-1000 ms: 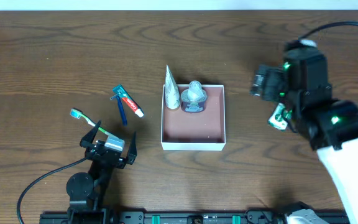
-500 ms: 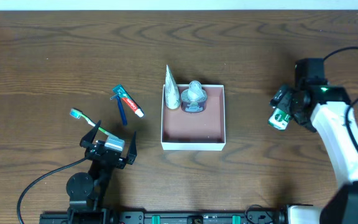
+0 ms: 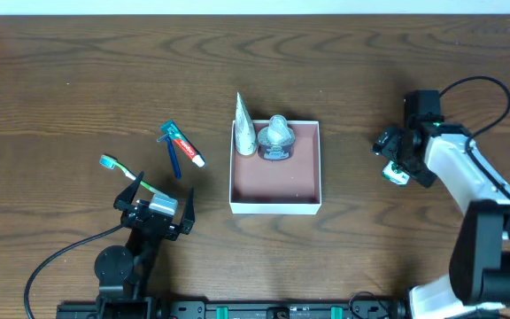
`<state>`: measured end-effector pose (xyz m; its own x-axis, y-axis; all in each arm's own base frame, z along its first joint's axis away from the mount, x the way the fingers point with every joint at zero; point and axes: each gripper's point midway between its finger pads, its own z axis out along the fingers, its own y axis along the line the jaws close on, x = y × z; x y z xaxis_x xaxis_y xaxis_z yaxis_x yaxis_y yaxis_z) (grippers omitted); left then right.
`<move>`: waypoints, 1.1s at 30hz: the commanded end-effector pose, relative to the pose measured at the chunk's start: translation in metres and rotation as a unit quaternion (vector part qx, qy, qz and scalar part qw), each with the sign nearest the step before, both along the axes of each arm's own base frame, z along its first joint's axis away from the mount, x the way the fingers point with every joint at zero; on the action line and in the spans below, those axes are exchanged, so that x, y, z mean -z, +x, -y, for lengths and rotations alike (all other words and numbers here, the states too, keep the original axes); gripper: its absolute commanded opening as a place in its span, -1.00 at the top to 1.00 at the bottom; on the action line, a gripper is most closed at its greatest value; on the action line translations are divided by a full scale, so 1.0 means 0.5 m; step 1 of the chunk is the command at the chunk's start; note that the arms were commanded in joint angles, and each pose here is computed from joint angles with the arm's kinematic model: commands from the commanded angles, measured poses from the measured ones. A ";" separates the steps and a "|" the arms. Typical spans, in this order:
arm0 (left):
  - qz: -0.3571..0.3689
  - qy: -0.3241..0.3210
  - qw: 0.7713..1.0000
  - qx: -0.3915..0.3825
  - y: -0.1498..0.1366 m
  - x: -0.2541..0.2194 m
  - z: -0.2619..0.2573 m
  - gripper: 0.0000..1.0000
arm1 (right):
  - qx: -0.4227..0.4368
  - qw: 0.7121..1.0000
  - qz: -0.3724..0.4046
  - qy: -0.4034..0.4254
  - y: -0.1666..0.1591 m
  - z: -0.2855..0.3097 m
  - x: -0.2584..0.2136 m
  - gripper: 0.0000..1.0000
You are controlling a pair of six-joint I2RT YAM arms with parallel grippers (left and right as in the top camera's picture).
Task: Pack container
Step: 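Release the bottle and reach the right gripper to the green soap box, then grasp the green soap box and place it into the box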
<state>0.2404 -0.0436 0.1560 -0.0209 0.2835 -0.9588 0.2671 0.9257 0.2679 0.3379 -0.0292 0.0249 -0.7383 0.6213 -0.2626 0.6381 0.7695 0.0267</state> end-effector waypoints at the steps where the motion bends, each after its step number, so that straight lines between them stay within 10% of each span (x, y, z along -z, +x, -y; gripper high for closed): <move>1: -0.027 -0.003 1.000 0.000 -0.001 0.035 0.000 -0.96 | 0.014 1.000 -0.017 0.002 -0.003 0.005 0.034 -0.95; 22: -0.027 -0.003 1.000 0.000 -0.001 0.035 0.000 -0.96 | 0.015 1.000 -0.009 -0.004 0.022 0.010 0.072 -0.29; 33: -0.027 -0.003 1.000 0.000 -0.001 0.035 0.000 -0.96 | -0.003 1.000 -0.011 -0.004 0.026 0.008 0.081 0.45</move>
